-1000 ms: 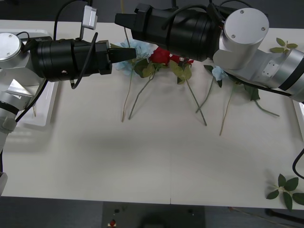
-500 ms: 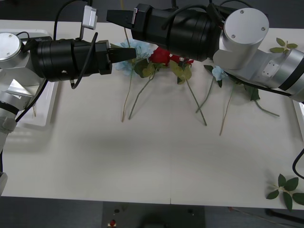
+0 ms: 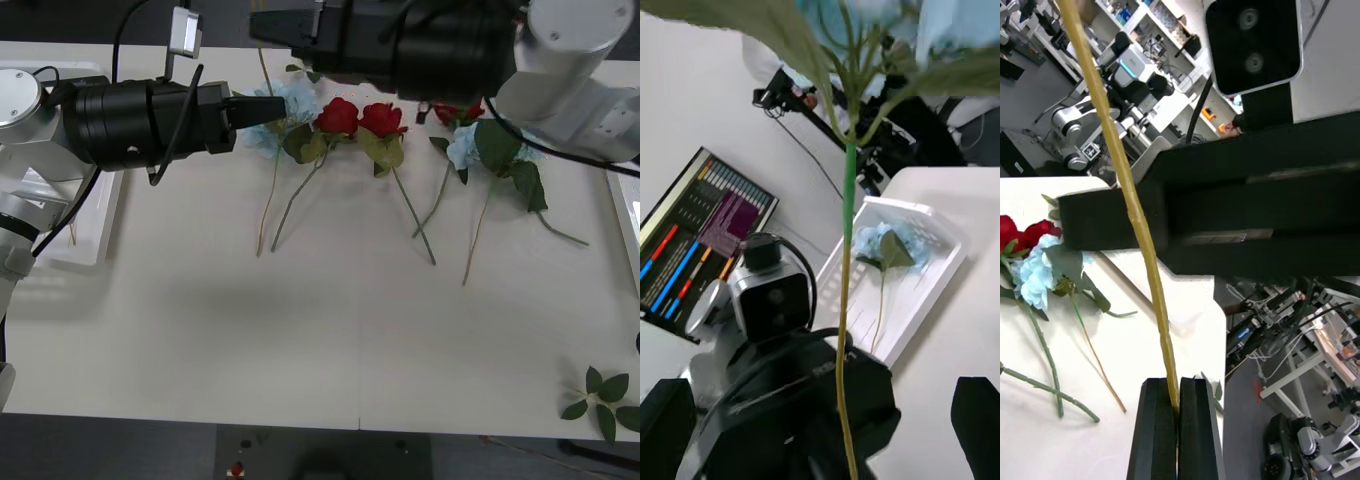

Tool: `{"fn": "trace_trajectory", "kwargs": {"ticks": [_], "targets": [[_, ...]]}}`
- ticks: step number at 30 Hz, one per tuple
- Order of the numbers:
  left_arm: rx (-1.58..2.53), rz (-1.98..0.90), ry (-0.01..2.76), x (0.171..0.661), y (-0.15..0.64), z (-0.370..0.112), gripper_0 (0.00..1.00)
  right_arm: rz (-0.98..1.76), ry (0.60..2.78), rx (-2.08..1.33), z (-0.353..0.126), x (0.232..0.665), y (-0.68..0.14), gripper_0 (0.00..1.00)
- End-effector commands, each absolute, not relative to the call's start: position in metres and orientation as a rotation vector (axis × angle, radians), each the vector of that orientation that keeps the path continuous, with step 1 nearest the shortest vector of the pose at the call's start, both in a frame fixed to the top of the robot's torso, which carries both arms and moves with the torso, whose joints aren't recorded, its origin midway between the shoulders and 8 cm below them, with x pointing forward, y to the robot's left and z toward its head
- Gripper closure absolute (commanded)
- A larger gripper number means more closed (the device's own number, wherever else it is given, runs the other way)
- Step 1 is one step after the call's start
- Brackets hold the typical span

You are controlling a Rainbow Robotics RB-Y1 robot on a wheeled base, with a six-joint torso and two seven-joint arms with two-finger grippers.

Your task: Put the red flowers into the right box and the blue flowers into the left box

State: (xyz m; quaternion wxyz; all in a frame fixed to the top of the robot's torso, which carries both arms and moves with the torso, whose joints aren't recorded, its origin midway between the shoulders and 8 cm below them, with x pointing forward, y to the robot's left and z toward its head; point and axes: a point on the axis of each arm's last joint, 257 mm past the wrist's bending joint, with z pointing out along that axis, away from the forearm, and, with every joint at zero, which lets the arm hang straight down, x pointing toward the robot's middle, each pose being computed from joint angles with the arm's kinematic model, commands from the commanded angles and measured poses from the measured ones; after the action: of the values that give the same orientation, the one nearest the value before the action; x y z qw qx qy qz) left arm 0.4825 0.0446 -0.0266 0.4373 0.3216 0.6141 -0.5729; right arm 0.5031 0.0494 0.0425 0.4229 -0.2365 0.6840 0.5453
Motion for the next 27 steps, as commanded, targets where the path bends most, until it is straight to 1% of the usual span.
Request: {"fn": "trace_trajectory", "kwargs": {"ticks": [1,8,12,15,20,22,27], "targets": [[0.844,-1.344,1.491,0.483,0.063,-0.016,1.0,1.368,1.682,-0.642,0.108,0.491,0.01,0.0],[0.746,-1.299,1.491,0.495,0.113,-0.004,1.0,1.345,1.803,-0.733,0.117,0.48,-0.059,0.0],[0.684,-1.214,1.524,0.504,0.159,-0.005,1.0,1.317,1.948,-0.698,0.104,0.484,-0.108,0.0],[0.613,-1.086,1.599,0.514,0.213,-0.015,1.0,1.235,2.116,-0.664,0.077,0.489,-0.158,0.0],[0.51,-0.907,1.7,0.522,0.285,-0.026,1.0,1.091,2.307,-0.579,0.043,0.497,-0.206,0.0],[0.434,-0.806,1.755,0.526,0.327,-0.033,1.0,0.983,2.401,-0.507,0.024,0.505,-0.229,0.0],[0.265,-0.69,1.87,0.528,0.406,-0.056,1.0,0.774,2.511,-0.345,-0.002,0.524,-0.266,0.0]]}}
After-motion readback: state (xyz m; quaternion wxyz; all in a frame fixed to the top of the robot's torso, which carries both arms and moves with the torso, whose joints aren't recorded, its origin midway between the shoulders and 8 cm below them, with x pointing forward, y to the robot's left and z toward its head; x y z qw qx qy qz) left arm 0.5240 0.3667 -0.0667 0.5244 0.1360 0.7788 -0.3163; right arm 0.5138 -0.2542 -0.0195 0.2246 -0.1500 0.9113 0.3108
